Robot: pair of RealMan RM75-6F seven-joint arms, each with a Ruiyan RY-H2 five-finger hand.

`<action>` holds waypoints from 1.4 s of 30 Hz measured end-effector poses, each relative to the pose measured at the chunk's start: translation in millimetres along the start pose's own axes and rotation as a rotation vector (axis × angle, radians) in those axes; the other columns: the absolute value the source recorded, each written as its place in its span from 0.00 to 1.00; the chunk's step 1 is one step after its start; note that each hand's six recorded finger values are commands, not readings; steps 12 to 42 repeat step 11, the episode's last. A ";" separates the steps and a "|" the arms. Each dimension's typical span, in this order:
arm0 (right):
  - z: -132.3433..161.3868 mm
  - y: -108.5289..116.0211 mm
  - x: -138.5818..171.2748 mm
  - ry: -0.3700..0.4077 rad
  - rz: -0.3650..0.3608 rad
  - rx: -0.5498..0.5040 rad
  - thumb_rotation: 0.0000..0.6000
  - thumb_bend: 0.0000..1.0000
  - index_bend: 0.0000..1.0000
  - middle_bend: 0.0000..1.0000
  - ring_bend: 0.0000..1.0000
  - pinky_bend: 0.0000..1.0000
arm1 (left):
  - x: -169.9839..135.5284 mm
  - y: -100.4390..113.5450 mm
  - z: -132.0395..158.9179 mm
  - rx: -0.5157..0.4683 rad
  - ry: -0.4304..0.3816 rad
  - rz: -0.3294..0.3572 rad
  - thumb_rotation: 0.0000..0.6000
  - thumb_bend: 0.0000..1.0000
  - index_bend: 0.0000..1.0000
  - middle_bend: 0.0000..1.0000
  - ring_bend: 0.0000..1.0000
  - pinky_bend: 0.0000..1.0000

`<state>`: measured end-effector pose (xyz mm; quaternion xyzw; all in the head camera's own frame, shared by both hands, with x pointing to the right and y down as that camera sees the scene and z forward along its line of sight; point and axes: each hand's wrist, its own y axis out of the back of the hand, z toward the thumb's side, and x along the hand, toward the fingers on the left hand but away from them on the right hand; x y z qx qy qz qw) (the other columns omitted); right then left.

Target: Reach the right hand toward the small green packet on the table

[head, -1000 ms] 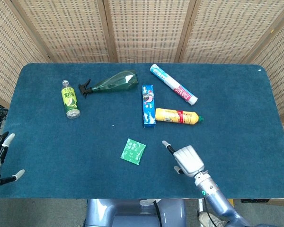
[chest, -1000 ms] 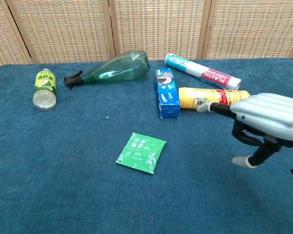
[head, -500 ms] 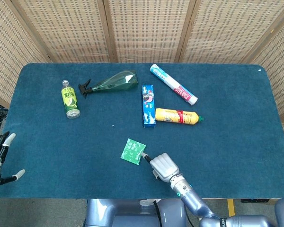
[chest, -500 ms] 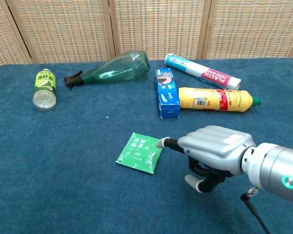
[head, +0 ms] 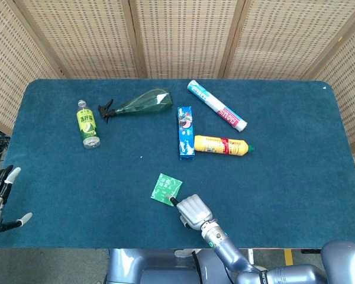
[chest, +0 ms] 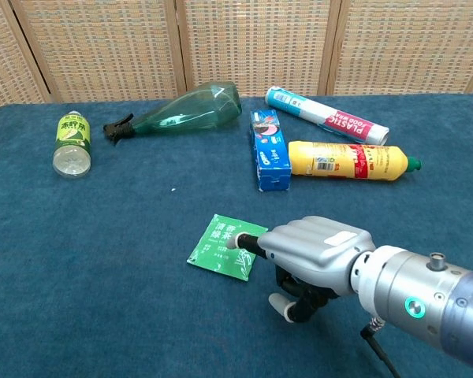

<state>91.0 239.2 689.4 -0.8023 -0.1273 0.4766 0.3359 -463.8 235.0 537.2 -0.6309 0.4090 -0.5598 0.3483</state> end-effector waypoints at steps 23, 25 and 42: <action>7.6 1.2 -9.6 -0.004 0.012 -0.004 1.00 0.67 0.06 0.97 0.98 0.81 | 1.0 -0.4 -1.5 -0.001 0.004 -0.004 0.99 0.04 0.00 0.00 0.00 0.00; 7.6 1.2 -9.6 -0.004 0.012 -0.004 1.00 0.67 0.06 0.97 0.98 0.81 | 1.0 -0.4 -1.5 -0.001 0.004 -0.004 0.99 0.04 0.00 0.00 0.00 0.00; 7.6 1.2 -9.6 -0.004 0.012 -0.004 1.00 0.67 0.06 0.97 0.98 0.81 | 1.0 -0.4 -1.5 -0.001 0.004 -0.004 0.99 0.04 0.00 0.00 0.00 0.00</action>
